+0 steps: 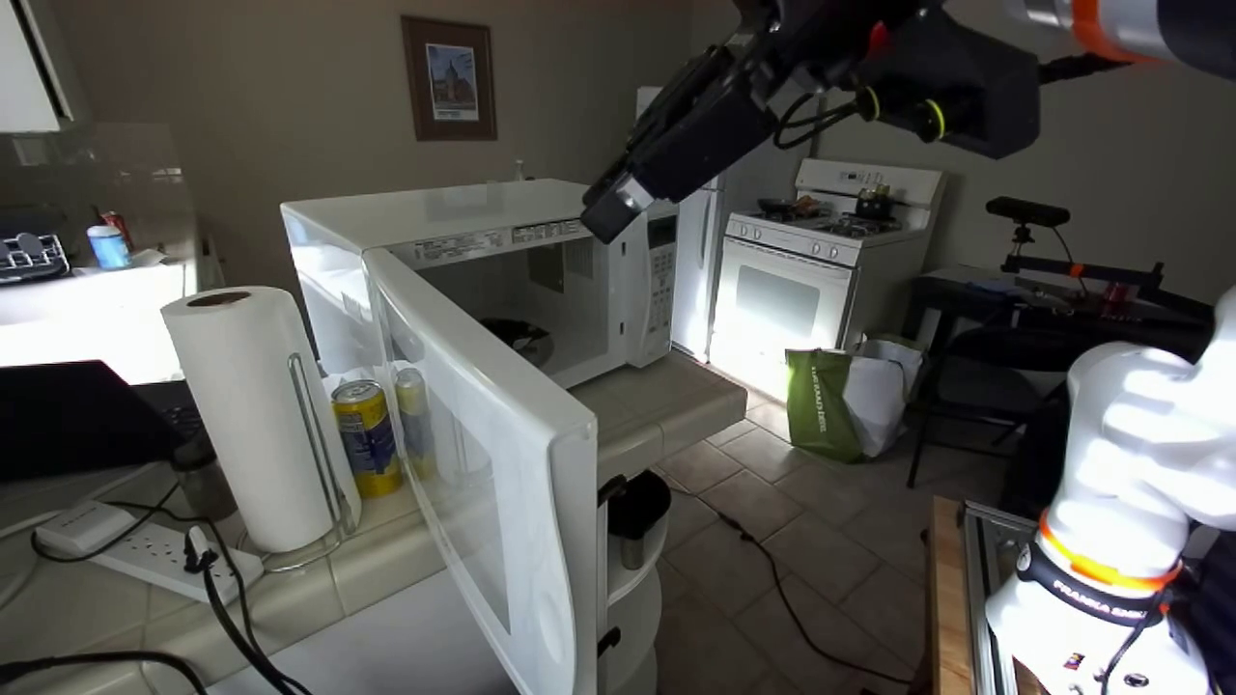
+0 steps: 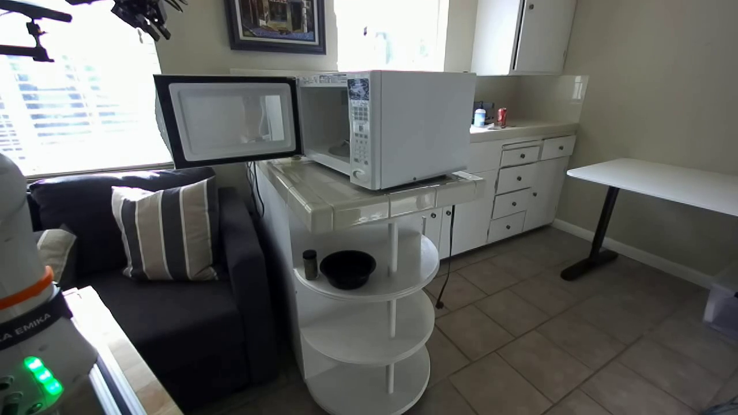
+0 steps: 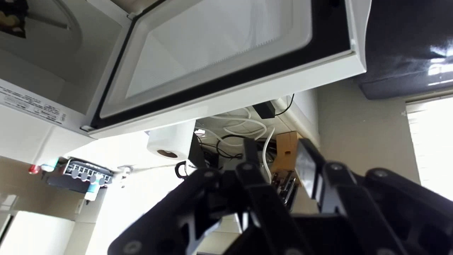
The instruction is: Close the microwave
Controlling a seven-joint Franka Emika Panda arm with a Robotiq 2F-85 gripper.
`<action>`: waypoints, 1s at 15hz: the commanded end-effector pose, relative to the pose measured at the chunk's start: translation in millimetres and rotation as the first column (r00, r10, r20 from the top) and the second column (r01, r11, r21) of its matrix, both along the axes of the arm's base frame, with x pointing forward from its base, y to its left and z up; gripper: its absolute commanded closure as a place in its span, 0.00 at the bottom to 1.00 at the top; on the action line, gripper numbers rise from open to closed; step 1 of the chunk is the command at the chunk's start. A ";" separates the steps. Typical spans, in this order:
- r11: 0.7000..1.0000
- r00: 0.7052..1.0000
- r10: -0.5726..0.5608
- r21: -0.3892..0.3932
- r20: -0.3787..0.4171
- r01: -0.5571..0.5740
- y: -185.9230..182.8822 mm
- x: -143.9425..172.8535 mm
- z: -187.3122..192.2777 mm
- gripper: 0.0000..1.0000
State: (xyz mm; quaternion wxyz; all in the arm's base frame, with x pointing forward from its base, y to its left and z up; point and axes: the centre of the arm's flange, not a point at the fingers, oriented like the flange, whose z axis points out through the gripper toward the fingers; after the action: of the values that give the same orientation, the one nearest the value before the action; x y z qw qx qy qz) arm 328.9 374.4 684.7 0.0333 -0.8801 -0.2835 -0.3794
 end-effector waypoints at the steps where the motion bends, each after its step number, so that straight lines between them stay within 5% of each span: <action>1: 0.993 0.998 0.054 -0.103 0.015 -0.053 47.6 22.9 -9.9 0.96; 9: 0.966 0.993 0.114 -0.232 -0.020 -0.116 71.7 41.2 -50.9 1.00; 15: 0.957 0.983 0.166 -0.227 -0.080 -0.180 71.5 47.4 -75.7 1.00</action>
State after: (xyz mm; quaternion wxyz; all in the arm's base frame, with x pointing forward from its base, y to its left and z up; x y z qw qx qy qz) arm 372.9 441.1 615.9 -0.0359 -0.8634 -0.3852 -0.3240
